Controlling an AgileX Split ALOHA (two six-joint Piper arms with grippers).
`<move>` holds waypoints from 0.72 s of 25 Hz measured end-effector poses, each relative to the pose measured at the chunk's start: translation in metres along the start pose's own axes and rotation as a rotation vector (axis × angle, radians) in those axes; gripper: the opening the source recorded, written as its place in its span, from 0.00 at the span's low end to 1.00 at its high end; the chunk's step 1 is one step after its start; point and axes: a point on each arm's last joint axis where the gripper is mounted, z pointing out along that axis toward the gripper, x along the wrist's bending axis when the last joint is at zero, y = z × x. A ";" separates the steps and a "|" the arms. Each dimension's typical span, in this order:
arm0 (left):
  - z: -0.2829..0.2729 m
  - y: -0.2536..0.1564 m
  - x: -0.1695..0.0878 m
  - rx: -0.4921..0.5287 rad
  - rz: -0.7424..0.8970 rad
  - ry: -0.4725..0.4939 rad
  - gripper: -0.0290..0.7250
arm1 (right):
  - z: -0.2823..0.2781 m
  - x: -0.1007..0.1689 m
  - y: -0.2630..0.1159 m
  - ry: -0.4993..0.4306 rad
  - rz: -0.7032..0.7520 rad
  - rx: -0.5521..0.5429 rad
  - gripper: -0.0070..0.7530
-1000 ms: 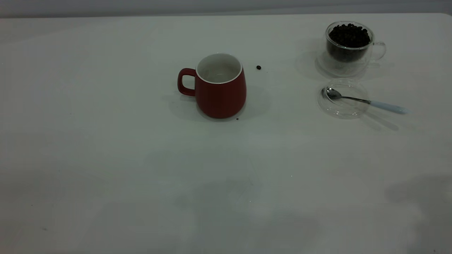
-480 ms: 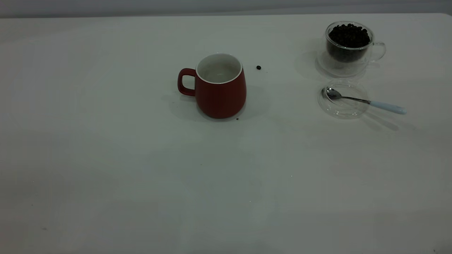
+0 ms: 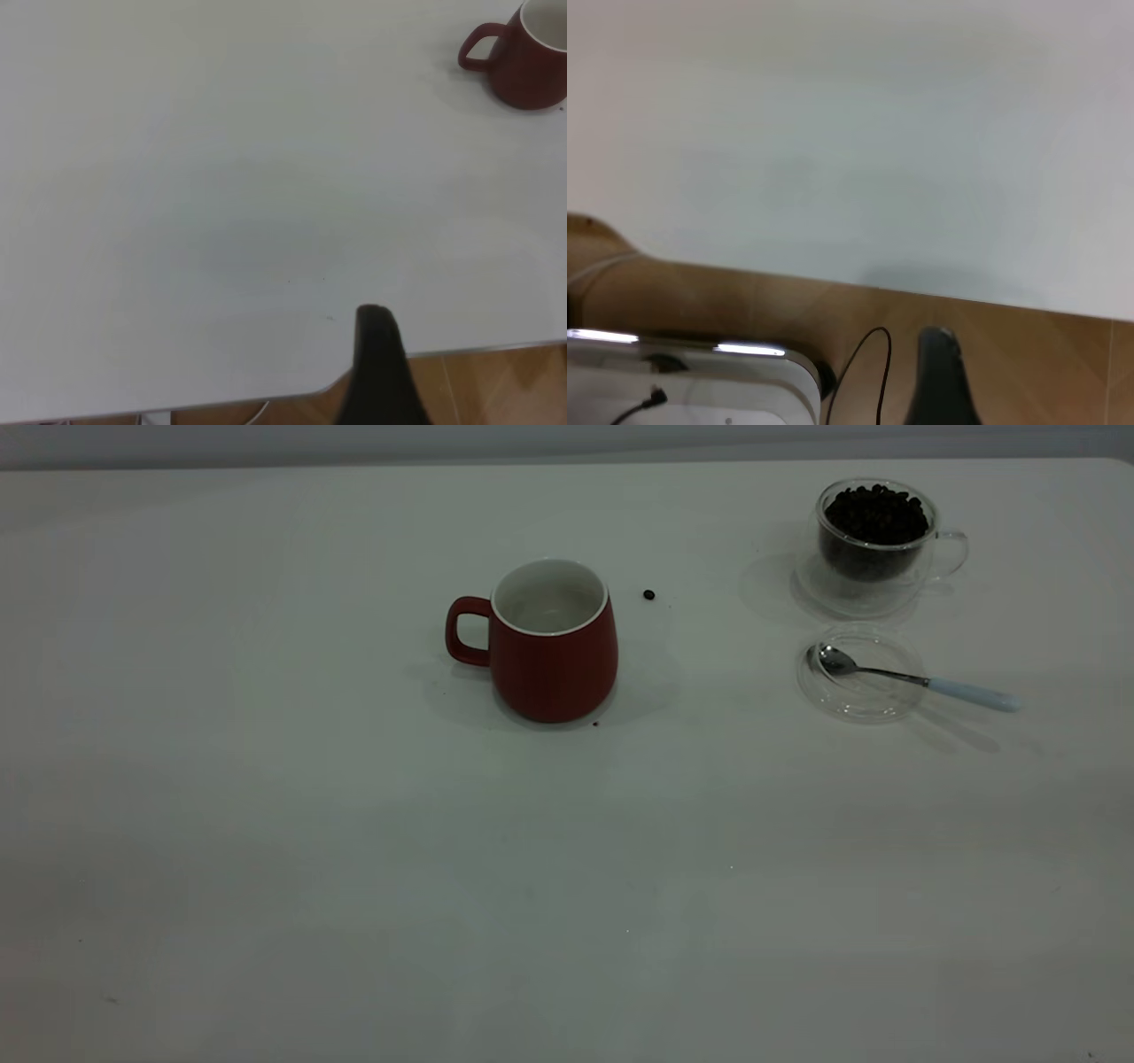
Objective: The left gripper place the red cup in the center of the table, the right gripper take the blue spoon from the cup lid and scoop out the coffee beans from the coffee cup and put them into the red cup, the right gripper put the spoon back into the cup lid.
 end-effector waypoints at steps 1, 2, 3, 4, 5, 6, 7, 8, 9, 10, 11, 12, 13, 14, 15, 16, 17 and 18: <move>0.000 0.000 0.000 0.000 0.000 0.000 0.82 | 0.000 -0.002 0.000 -0.018 0.029 -0.001 0.76; 0.000 0.000 0.000 0.000 0.000 0.000 0.82 | -0.001 -0.004 -0.001 -0.034 0.055 -0.005 0.76; 0.000 0.000 0.000 0.000 0.000 0.000 0.82 | -0.002 -0.006 -0.002 -0.052 0.082 -0.015 0.76; 0.000 0.000 0.000 0.000 0.000 0.000 0.82 | -0.004 -0.007 -0.004 -0.069 0.102 -0.033 0.76; 0.000 0.000 0.000 0.000 0.000 0.000 0.82 | -0.007 -0.007 -0.005 -0.079 0.111 -0.054 0.76; 0.000 0.000 0.000 0.000 0.000 0.000 0.82 | -0.010 -0.006 -0.008 -0.086 0.113 -0.086 0.76; 0.000 0.000 0.000 0.000 0.000 0.000 0.82 | -0.015 -0.005 -0.012 -0.090 0.108 -0.126 0.76; 0.000 0.000 0.000 0.000 0.000 0.000 0.82 | -0.019 -0.003 -0.015 -0.090 0.097 -0.165 0.76; 0.000 0.000 0.000 0.000 0.000 0.000 0.82 | -0.024 -0.001 -0.020 -0.088 0.082 -0.217 0.76; 0.000 0.000 0.000 0.000 0.000 0.000 0.82 | -0.030 0.001 -0.026 -0.082 0.061 -0.273 0.76; 0.000 0.000 0.000 0.000 0.000 0.000 0.82 | -0.035 0.003 -0.033 -0.076 0.043 -0.334 0.76; 0.000 0.000 0.000 0.000 0.000 0.000 0.82 | -0.039 0.004 -0.039 -0.072 0.032 -0.385 0.76; 0.000 0.000 0.000 0.000 0.000 0.000 0.82 | -0.043 0.006 -0.046 -0.072 0.026 -0.434 0.75; 0.000 0.000 0.000 0.000 0.000 0.000 0.82 | -0.045 0.007 -0.050 -0.072 0.023 -0.461 0.75; 0.000 0.000 0.000 0.000 0.000 0.000 0.82 | -0.046 0.007 -0.052 -0.071 0.020 -0.470 0.74; 0.000 0.000 0.000 0.000 0.000 0.000 0.82 | -0.046 0.007 -0.052 -0.071 0.020 -0.469 0.74; 0.000 0.000 0.000 0.000 0.000 0.000 0.82 | -0.046 0.007 -0.052 -0.069 0.020 -0.469 0.73; 0.000 0.000 0.000 0.000 0.000 0.000 0.82 | -0.046 0.007 -0.052 -0.068 0.020 -0.469 0.72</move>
